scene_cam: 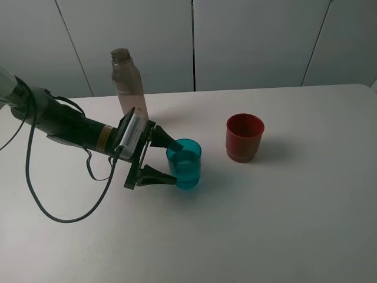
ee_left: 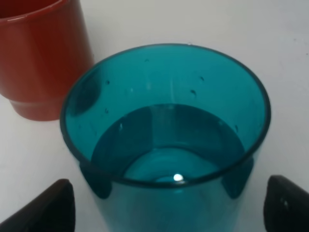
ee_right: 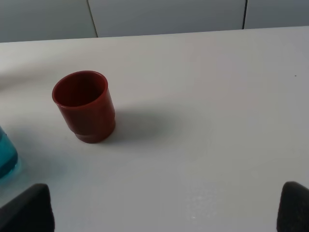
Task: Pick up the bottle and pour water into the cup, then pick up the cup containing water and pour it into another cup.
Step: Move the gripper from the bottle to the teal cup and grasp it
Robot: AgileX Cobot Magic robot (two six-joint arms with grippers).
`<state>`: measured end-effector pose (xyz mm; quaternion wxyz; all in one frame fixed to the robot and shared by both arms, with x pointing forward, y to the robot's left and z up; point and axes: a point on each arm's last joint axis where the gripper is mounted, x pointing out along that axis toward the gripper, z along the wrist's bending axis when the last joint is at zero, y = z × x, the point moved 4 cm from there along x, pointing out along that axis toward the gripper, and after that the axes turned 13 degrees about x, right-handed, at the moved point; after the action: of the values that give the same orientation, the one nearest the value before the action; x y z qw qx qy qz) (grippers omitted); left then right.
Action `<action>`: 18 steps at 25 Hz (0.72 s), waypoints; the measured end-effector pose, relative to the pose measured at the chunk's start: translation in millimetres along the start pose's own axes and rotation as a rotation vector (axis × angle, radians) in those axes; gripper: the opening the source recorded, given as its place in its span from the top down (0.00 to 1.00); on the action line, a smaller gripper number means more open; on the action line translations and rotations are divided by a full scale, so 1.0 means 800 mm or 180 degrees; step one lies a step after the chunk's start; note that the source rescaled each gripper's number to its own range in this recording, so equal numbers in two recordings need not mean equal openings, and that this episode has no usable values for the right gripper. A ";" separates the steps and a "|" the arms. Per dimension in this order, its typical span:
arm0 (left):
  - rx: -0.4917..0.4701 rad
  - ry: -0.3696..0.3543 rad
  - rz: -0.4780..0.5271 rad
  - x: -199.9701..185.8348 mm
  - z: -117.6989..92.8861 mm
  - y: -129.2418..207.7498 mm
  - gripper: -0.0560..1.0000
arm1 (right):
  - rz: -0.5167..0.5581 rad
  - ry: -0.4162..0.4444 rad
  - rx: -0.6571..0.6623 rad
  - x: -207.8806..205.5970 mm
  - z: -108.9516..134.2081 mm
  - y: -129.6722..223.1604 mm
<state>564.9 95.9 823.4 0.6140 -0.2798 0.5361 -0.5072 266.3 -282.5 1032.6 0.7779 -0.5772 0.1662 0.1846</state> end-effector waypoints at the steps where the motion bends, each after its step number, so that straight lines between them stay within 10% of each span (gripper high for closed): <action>1: 0.0003 0.0008 -0.0002 0.001 0.000 -0.001 0.00 | 0.0000 0.0000 0.0000 0.000 0.000 0.000; 18: 0.0048 -0.0028 -0.0053 0.016 0.000 -0.009 0.00 | 0.0000 0.0000 0.0000 0.000 0.000 0.000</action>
<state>561.6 81.3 825.2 0.6142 -0.2819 0.5272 -0.5151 266.3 -282.5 1032.6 0.7779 -0.5772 0.1662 0.1846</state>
